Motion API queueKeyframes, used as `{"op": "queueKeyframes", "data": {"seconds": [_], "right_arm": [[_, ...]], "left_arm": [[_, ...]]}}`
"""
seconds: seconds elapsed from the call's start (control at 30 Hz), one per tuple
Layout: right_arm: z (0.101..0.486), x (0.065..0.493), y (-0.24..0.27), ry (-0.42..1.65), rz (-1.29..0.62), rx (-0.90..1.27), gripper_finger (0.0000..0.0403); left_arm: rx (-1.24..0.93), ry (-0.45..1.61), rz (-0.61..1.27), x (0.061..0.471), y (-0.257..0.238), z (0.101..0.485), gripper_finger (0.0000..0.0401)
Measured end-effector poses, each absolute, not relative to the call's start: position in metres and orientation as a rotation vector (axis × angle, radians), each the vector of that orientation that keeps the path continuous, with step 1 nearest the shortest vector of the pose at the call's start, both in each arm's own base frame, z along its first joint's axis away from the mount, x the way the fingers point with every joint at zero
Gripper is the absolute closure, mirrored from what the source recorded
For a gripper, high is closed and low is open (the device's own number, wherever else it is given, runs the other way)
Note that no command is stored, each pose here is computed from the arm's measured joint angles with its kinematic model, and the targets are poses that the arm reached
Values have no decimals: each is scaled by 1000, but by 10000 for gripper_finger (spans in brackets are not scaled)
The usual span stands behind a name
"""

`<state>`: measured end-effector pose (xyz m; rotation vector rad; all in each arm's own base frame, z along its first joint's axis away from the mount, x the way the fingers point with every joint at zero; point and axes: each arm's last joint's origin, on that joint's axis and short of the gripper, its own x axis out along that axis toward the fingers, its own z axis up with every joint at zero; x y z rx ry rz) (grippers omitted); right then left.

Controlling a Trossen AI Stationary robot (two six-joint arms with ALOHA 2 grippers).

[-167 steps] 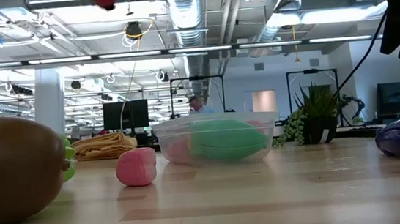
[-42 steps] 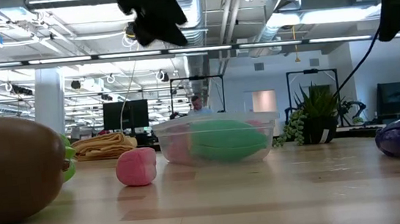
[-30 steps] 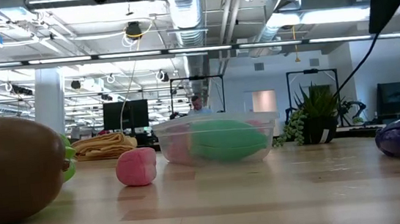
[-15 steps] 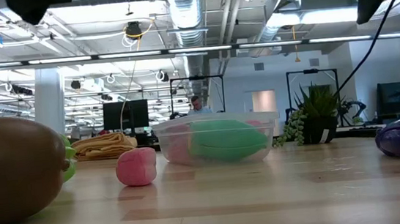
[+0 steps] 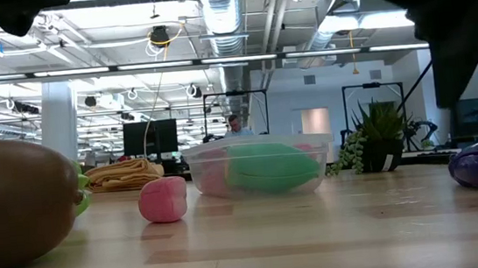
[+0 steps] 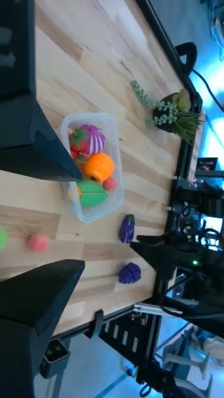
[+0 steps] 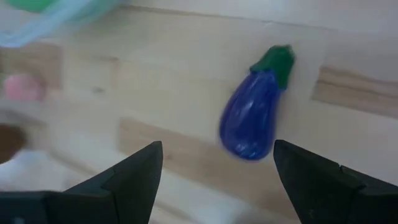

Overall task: Pick and placing Produce into tupperware
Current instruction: Put the purple eggplant into the transparent bin

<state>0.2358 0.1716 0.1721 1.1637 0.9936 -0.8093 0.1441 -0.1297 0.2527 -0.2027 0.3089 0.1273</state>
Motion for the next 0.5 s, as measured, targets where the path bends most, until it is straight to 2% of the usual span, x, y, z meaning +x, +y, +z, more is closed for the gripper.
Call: {"op": "queueKeyframes", "data": {"seconds": [0.5], "right_arm": [[164,239,159,1016,-895,1104,75]], "left_arm": [[-206,297,166,144,-128,252,193]]}}
